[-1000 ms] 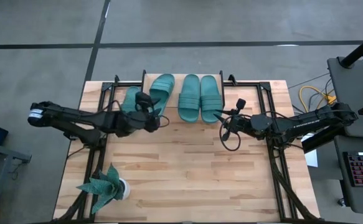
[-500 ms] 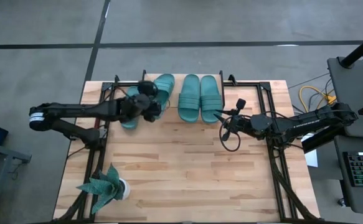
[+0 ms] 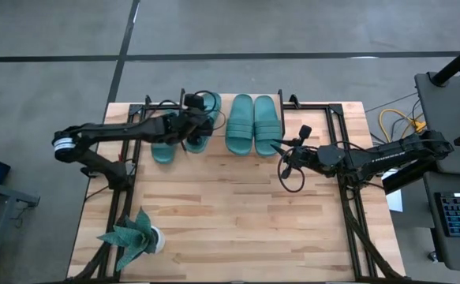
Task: Pick and place slides into the shelf
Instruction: Put the right green slide on the shelf
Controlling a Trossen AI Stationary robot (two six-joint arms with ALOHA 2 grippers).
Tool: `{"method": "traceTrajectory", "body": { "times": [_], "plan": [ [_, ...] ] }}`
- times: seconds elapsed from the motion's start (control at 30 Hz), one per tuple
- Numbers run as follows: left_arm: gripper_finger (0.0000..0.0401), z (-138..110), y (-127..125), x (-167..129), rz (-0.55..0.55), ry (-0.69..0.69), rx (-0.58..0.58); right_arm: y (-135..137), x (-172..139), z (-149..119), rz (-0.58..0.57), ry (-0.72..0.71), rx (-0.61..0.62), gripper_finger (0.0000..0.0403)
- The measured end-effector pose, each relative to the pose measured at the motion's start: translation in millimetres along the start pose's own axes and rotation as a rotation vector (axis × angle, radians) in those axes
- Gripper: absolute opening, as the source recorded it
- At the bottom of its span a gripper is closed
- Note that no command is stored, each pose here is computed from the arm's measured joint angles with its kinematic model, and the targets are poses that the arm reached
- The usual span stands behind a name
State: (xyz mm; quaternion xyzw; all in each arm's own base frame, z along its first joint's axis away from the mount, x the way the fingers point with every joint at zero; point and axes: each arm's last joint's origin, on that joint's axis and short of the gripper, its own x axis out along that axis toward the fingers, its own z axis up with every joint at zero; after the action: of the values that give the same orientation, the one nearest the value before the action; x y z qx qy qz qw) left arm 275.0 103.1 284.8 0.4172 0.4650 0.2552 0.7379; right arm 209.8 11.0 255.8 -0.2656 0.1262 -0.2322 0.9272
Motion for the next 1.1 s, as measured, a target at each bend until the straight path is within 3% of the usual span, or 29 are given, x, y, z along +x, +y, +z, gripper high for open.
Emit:
{"method": "traceTrajectory", "body": {
  "times": [0.37,0.9,1.1],
  "plan": [
    [0.023,10.7,6.5,9.0,0.007,0.015,0.016,0.1,0.0,-0.1,0.0,0.001,0.0,0.0069],
    [0.0014,7.8,10.3,6.8,0.037,0.067,0.024,0.1,0.0,-0.1,0.0,0.0,0.0,0.0071],
    [0.0006,6.5,11.9,6.6,0.084,0.12,0.02,0.1,0.0,-0.1,0.0,0.0,0.0,0.007]
  ]
}}
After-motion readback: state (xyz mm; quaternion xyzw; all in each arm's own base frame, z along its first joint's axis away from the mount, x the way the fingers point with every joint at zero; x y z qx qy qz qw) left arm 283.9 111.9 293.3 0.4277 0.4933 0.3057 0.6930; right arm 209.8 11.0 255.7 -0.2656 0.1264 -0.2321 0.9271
